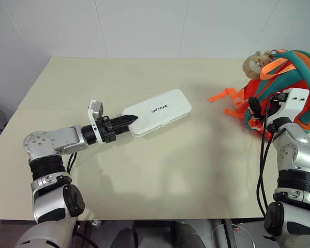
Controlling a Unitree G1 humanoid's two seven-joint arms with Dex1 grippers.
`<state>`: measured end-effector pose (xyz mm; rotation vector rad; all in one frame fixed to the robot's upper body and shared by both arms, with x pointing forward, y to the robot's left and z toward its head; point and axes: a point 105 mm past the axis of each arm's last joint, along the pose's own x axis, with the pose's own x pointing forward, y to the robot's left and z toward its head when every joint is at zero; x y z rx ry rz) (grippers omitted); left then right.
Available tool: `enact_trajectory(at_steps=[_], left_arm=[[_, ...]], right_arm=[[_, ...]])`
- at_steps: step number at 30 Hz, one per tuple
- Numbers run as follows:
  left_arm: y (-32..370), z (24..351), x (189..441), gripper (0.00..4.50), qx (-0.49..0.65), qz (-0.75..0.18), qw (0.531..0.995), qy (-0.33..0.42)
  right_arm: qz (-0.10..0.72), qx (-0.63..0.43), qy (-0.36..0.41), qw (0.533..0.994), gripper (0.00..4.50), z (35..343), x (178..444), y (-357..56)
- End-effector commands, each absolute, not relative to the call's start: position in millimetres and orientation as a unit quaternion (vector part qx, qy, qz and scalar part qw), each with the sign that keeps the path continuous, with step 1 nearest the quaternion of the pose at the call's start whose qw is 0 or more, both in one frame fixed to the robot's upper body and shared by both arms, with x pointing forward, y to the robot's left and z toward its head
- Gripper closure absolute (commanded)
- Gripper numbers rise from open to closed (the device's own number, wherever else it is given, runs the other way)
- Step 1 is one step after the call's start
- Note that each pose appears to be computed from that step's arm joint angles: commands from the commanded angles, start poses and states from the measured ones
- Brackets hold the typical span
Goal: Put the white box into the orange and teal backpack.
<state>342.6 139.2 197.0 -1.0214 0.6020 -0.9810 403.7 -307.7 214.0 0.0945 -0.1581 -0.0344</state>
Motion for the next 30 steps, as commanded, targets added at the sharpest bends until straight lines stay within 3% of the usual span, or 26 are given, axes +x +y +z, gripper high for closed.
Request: enact_trajectory(at_steps=[1,7,16,19,28,30], left_arm=[[143,211,337,3.16,-0.449,-0.461,0.724,0.248],[139,209,336,3.16,-0.447,-0.463,0.722,0.254],[140,211,333,3.16,-0.441,-0.463,0.728,0.249],[142,210,331,3.16,-0.442,-0.458,0.731,0.246],[143,207,329,3.16,-0.444,-0.451,0.735,0.242],[141,207,330,3.16,-0.445,-0.451,0.735,0.243]], right_arm=[[-0.005,0.035,-0.114,0.993,0.00,235,402,-308],[-0.010,0.047,-0.115,0.992,0.00,229,423,-305],[-0.007,0.065,-0.140,0.988,0.00,248,447,-294],[0.002,0.083,-0.137,0.987,0.59,249,451,-289],[0.006,0.071,-0.127,0.989,3.56,245,452,-288],[0.005,0.061,-0.125,0.990,3.97,245,453,-287]])
